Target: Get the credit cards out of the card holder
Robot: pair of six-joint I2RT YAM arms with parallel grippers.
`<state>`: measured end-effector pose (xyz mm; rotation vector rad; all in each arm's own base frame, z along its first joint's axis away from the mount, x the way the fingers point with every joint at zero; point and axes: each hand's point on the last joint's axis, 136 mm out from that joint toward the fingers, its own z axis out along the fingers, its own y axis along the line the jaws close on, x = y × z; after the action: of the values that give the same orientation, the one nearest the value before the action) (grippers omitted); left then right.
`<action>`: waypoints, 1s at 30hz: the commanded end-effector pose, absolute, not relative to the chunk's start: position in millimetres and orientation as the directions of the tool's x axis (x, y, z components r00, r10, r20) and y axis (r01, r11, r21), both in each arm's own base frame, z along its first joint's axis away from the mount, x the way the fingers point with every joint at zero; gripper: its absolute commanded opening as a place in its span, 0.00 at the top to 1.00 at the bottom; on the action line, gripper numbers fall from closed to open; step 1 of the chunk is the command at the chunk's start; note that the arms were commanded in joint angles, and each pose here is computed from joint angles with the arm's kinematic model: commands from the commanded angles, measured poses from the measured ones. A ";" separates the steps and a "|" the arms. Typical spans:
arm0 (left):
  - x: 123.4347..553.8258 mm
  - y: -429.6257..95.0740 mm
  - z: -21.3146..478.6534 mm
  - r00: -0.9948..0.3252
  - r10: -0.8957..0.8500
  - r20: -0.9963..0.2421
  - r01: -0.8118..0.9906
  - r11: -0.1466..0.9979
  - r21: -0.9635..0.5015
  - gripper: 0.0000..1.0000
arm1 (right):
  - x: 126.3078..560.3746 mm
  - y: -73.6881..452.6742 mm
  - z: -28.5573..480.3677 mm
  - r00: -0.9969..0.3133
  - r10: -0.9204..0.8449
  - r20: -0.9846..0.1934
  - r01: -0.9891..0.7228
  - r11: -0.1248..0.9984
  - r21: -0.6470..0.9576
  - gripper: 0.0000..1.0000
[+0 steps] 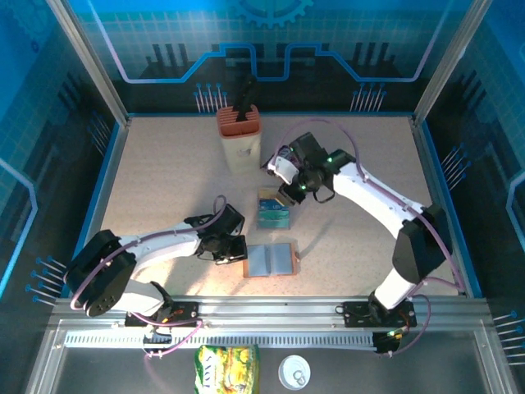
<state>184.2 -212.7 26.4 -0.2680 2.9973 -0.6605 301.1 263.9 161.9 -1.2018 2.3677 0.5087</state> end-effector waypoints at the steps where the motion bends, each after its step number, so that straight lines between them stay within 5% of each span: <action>1: 189.4 -213.0 38.3 -0.980 -0.190 -0.055 -0.146 0.882 -0.448 0.91 | 288.6 288.3 172.3 -0.689 -0.418 -0.592 -0.684 0.644 0.342 0.72; 16: 170.2 -216.2 25.2 -0.983 -0.181 0.005 -0.162 0.866 -0.472 0.95 | 190.0 313.3 105.5 -0.958 -0.183 -0.220 -0.286 0.636 0.717 0.74; 30: 162.4 -209.3 3.6 -0.984 -0.176 0.042 -0.177 0.888 -0.424 0.96 | 161.8 342.9 61.6 -0.961 -0.267 -0.069 -0.234 0.658 0.716 0.62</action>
<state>173.6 -215.8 15.0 -0.2775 3.0022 -0.7283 163.2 325.5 55.5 -0.4053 2.9087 1.1893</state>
